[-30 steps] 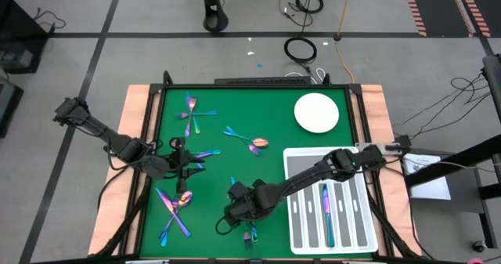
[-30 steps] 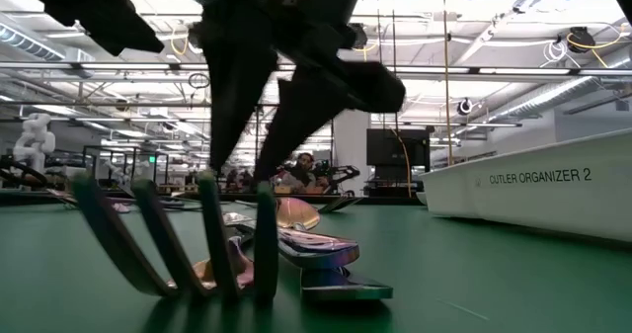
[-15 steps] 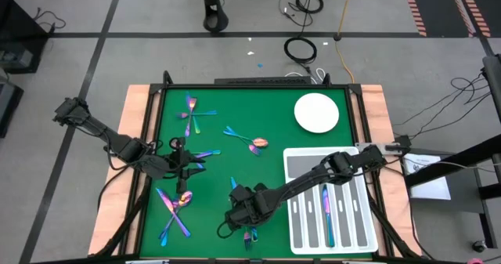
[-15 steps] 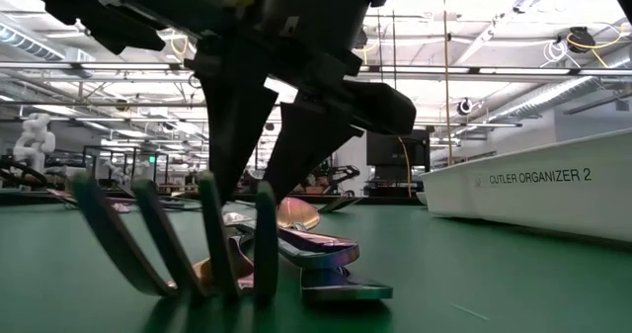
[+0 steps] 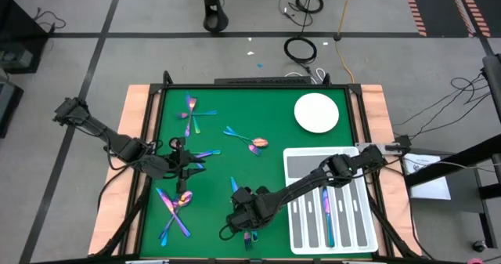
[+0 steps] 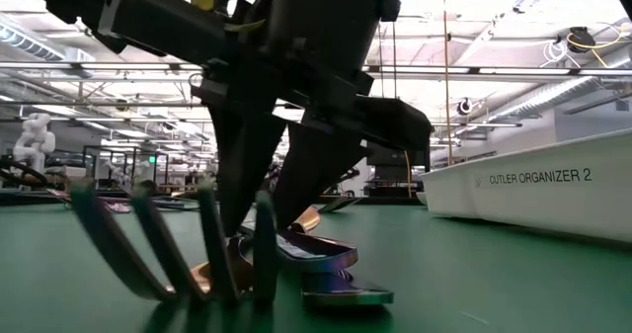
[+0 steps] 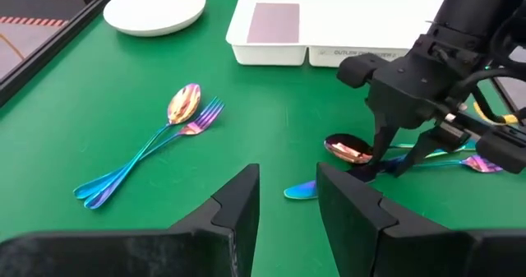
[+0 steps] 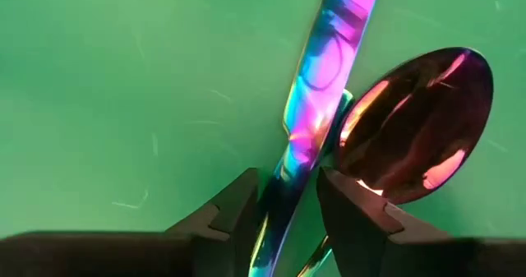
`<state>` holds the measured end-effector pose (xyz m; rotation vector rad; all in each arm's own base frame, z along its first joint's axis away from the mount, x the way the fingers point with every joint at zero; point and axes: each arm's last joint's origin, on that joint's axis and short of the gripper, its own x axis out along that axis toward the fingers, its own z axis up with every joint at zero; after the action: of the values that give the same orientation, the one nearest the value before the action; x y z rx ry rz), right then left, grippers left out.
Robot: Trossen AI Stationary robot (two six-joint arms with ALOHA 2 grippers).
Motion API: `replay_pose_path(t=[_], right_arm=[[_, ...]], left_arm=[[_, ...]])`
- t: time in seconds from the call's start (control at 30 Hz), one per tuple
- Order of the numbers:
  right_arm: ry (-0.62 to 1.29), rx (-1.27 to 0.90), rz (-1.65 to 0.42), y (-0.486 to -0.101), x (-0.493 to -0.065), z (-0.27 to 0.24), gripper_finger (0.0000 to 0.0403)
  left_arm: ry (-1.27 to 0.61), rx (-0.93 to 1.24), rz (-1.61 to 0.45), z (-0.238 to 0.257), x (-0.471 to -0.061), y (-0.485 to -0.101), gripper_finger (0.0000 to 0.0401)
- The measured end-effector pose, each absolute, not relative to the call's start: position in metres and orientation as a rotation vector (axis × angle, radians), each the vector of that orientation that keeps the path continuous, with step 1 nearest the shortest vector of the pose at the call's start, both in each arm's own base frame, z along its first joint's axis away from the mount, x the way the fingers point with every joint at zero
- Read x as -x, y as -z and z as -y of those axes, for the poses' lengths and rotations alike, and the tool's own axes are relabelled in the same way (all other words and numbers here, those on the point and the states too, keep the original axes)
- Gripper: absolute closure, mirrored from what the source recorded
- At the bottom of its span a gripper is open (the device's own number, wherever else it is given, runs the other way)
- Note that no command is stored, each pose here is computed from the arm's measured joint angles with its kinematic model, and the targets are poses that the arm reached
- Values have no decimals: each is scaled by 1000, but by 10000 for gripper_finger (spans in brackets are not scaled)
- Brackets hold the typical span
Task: Sort silverware
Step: Put the bottom right knife into the utensil organizer
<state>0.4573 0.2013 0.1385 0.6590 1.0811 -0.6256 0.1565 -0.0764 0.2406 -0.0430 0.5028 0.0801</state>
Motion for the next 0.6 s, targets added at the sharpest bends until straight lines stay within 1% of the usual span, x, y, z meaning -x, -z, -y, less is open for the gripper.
replay_pose_path(t=[0.1,0.23,0.27,0.43,0.6], right_arm=[[628,-658,-1092,-138,-457,-201,324],[624,-646,-1098,-138,-456,-201,383],[622,-642,-1098,-138,-456,-201,391],[625,-641,-1092,-138,-457,-201,386],[604,-628,-1077,-144,-460,-201,396]], left_arm=[[-80,43,-503,76,-157,-241,276],[-80,43,-503,76,-157,-241,276],[-80,42,-504,76,-156,-241,276],[-80,41,-505,76,-156,-240,276],[-80,40,-506,76,-156,-240,276]])
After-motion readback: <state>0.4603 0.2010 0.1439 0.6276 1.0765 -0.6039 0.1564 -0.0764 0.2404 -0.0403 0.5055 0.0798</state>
